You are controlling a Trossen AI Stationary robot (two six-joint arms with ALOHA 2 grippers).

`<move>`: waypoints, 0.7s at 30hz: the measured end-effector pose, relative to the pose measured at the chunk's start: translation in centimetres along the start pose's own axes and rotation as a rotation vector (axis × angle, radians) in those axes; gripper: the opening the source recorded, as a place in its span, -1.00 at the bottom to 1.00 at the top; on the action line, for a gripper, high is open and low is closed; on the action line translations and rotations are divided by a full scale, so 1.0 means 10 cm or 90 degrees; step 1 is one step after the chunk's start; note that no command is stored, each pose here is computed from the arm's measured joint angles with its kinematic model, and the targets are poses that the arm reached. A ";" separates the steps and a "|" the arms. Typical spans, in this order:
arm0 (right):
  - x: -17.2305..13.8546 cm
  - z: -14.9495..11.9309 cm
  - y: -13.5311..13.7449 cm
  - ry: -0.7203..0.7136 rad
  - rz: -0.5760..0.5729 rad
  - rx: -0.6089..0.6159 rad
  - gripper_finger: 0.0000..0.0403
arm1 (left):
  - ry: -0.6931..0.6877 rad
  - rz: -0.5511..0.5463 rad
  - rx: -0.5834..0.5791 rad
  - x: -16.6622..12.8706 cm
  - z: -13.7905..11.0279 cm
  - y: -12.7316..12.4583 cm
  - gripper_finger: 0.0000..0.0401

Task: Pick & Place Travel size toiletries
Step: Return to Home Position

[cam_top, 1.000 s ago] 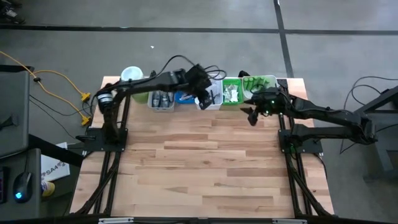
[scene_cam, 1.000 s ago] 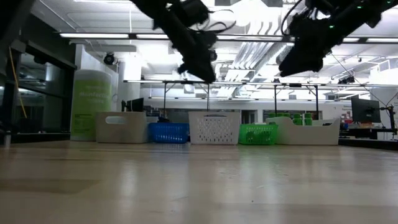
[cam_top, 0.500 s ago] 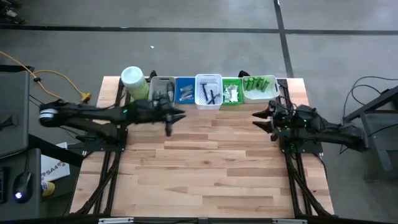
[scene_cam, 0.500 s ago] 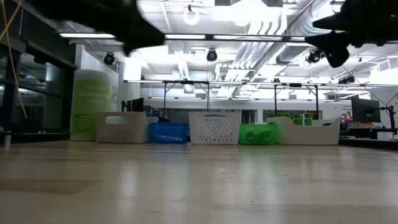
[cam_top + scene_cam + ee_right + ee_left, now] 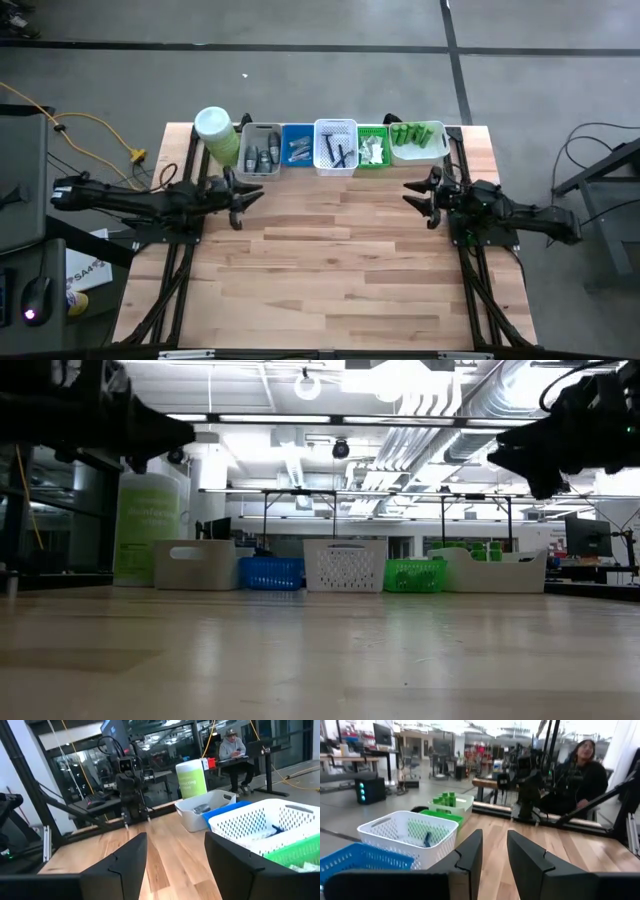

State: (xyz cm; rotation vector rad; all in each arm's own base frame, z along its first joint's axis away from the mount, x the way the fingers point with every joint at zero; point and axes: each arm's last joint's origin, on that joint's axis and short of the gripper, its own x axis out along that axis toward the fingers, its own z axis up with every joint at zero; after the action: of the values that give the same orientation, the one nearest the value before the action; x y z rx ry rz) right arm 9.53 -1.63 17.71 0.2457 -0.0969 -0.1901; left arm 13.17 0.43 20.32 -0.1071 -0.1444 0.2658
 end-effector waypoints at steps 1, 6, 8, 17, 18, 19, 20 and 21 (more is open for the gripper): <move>0.00 -0.03 -0.01 0.001 -0.001 0.002 -0.04 | -0.008 -0.001 -0.001 -0.04 -0.03 0.01 -0.55; 0.00 -0.06 -0.01 0.012 0.002 0.003 -0.04 | -0.023 -0.004 -0.010 -0.18 -0.13 0.07 -0.55; 0.00 -0.07 -0.01 0.020 0.015 0.001 -0.04 | -0.016 -0.003 -0.010 -0.21 -0.14 0.08 -0.55; 0.01 -0.11 -0.01 0.048 0.020 -0.015 -0.04 | 0.037 0.027 0.033 -0.38 -0.23 0.15 -0.55; 0.01 -0.11 -0.01 0.048 0.020 -0.017 -0.04 | 0.029 0.021 0.040 -0.38 -0.20 0.15 -0.55; 0.01 -0.11 -0.02 0.050 0.019 -0.018 -0.04 | 0.041 0.017 0.052 -0.38 -0.21 0.15 -0.55; 0.01 -0.11 -0.02 0.052 0.019 -0.018 -0.04 | 0.050 0.018 0.057 -0.38 -0.22 0.15 -0.55; 0.01 -0.12 -0.02 0.055 0.018 -0.017 -0.04 | 0.055 0.019 0.059 -0.38 -0.22 0.15 -0.55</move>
State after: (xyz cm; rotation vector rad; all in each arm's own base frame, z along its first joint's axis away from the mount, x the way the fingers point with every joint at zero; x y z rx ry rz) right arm 9.78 -1.55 16.56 0.2251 -0.0126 -0.1523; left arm 9.49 0.63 17.51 -0.0291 -0.0450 0.2960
